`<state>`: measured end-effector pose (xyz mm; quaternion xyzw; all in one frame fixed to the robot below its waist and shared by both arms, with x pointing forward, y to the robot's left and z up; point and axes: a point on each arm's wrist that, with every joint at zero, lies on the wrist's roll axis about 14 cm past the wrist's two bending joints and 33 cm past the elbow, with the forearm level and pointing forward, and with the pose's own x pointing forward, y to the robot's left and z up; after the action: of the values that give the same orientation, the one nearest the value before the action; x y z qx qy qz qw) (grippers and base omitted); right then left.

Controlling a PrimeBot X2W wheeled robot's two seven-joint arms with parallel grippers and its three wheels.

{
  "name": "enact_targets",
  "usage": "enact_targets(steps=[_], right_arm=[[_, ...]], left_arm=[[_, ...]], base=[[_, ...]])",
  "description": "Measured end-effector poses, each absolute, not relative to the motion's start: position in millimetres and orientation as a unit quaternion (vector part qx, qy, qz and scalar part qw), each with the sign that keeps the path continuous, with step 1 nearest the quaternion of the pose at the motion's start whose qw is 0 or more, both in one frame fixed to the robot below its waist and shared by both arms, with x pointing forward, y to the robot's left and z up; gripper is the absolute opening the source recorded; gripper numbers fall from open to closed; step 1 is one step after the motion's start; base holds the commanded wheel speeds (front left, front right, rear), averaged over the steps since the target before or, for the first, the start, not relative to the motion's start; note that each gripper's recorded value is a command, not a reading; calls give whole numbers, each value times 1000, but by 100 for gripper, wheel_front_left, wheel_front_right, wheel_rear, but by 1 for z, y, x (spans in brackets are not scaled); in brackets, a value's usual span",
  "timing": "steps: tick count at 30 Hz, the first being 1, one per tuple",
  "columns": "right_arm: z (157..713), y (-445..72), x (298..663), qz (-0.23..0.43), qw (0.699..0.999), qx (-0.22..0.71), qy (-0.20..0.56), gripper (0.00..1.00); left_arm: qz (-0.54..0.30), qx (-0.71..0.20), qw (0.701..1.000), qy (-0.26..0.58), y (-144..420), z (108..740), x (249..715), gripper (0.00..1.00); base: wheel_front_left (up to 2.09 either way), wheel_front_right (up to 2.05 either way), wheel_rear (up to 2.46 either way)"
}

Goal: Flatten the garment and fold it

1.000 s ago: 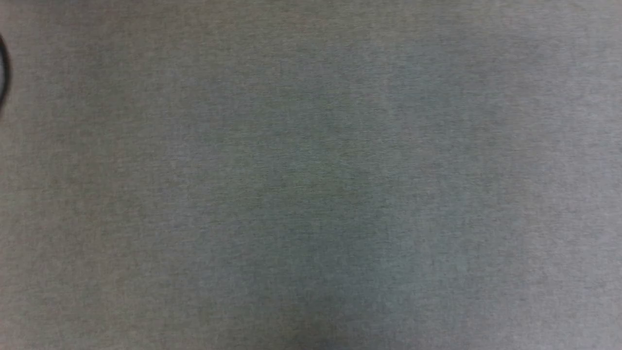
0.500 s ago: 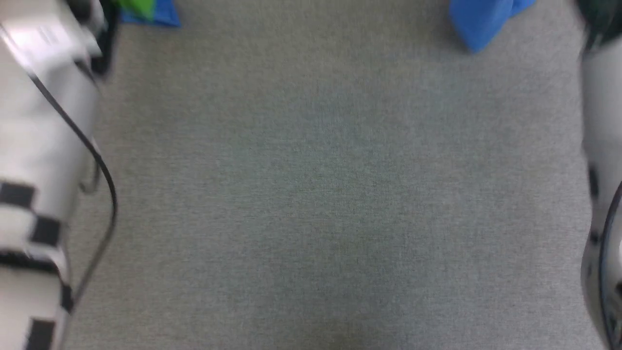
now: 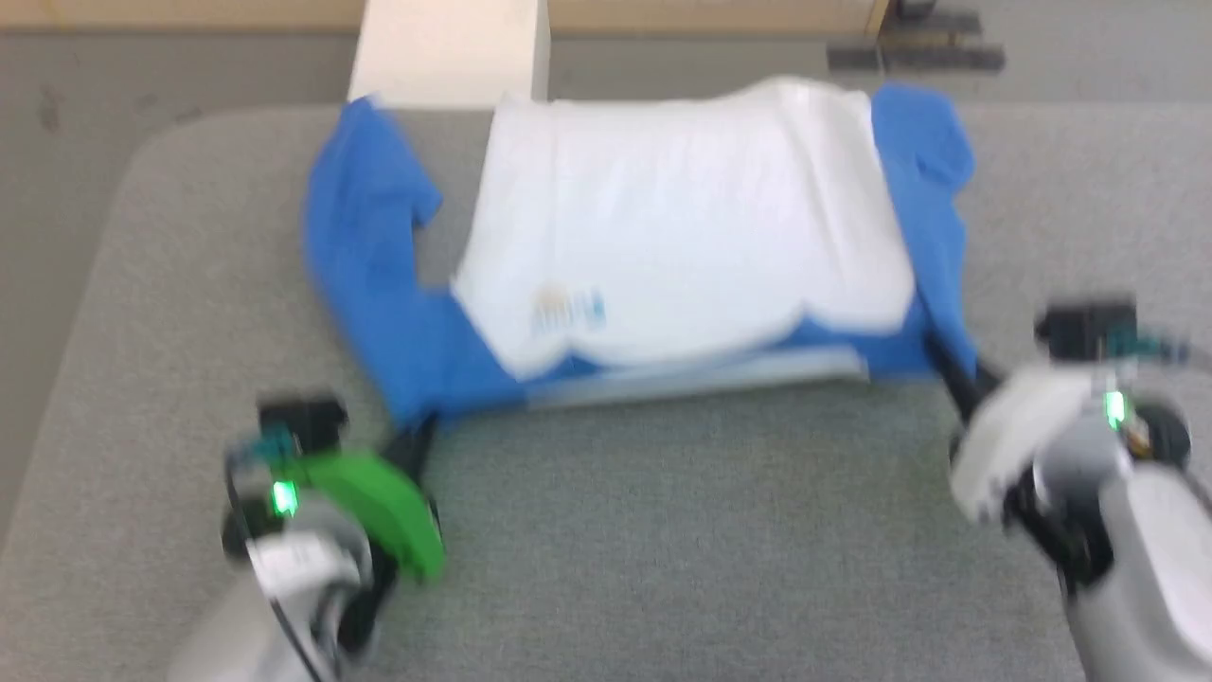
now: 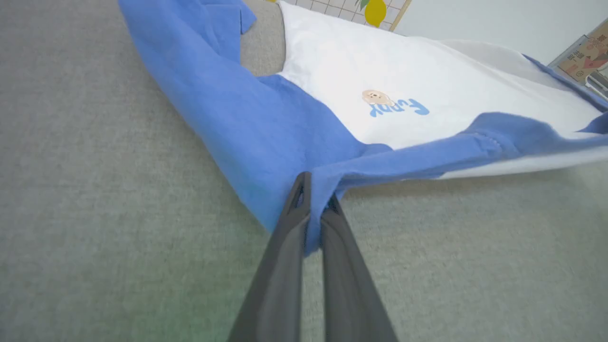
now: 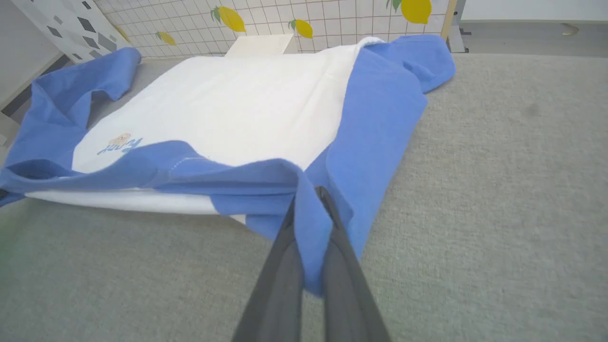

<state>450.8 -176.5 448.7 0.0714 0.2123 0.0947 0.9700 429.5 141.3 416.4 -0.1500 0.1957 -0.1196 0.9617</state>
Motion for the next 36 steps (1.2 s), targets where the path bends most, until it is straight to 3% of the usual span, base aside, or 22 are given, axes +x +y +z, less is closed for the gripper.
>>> enact_targets(steps=[8, 16, 25, 26, 27, 28, 29, 36], right_arm=[[408, -193, 371, 78, 946, 65, 309, 0], [384, -202, 309, 60, 912, 69, 400, 0], [374, -202, 284, 54, 893, 69, 441, 0], [374, -203, 284, 54, 893, 64, 441, 0], [374, -203, 284, 54, 894, 61, 440, 5], [374, -203, 284, 53, 895, 60, 439, 84], [375, -205, 284, 51, 895, 58, 439, 100], [394, -220, 291, 43, 906, 40, 420, 100]], left_arm=[[-103, -166, 938, 286, 138, 393, 353, 0], [-124, -142, 891, 413, 129, 371, 292, 0], [-128, -136, 875, 447, 127, 370, 278, 0], [-126, -143, 874, 447, 127, 370, 278, 11], [-124, -148, 873, 448, 126, 371, 278, 92], [-121, -150, 873, 448, 127, 371, 279, 100], [-116, -152, 873, 449, 129, 371, 279, 100], [-97, -142, 873, 456, 151, 382, 286, 100]], base=[[0, 0, 0], [0, 0, 0], [0, 0, 0], [0, 0, 0], [0, 0, 0], [0, 0, 0], [0, 0, 0], [0, 0, 0]])
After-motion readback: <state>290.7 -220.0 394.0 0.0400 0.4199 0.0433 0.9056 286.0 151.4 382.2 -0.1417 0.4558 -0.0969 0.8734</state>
